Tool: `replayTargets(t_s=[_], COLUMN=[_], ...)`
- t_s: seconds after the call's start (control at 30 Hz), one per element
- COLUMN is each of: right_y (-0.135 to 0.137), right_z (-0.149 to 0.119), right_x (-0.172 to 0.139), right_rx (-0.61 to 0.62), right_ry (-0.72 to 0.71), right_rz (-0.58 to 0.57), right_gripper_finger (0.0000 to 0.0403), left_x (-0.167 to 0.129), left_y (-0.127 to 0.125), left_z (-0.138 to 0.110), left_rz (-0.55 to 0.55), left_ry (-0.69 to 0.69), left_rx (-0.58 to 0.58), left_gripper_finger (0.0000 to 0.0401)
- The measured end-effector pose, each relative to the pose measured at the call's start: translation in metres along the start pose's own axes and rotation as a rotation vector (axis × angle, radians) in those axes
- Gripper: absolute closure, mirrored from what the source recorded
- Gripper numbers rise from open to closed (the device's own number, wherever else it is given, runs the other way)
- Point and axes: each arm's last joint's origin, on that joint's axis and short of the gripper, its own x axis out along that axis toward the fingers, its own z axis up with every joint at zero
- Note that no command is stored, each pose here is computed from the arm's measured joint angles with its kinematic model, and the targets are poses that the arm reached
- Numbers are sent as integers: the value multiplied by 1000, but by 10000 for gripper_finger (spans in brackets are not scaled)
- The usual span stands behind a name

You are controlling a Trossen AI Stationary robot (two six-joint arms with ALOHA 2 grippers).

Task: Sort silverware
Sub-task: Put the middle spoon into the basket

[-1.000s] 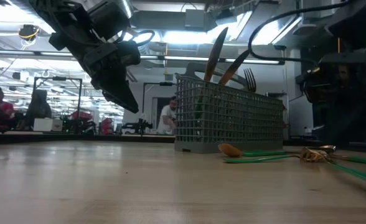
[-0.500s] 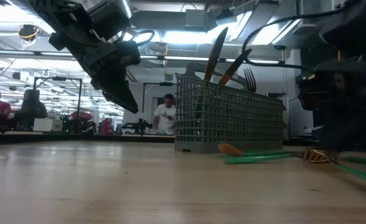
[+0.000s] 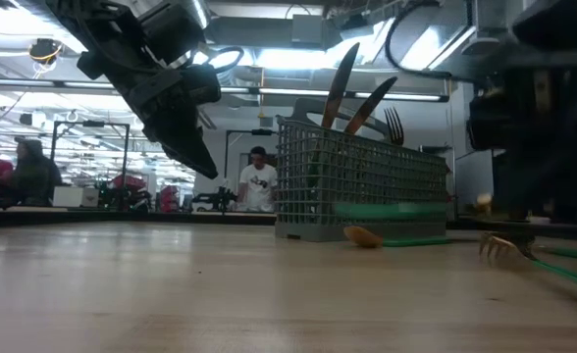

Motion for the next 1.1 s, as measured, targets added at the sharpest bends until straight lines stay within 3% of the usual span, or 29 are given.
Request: replayTargets(t_s=[0.4, 0.63, 0.73, 1.0, 1.1], right_y=[23, 38, 47, 67, 80], right_z=[13, 24, 32, 54, 62], right_x=[-55, -102, -128, -192, -206], right_rx=[-101, -251, -358, -605, -773], right_ry=[-152, -377, -459, -584, -600], right_rz=[267, 350, 253, -282, -419], right_gripper_finger=[396, 396, 398, 398, 398], left_x=[0, 0, 0, 0, 0], left_y=[0, 0, 0, 0, 0], left_z=[0, 2, 4, 5, 6], left_rz=[0, -2, -4, -6, -6], left_ry=[-4, -17, -40, -53, -57], left_rx=[-31, -35, -30, -29, -29], left_gripper_finger=[270, 270, 270, 270, 270])
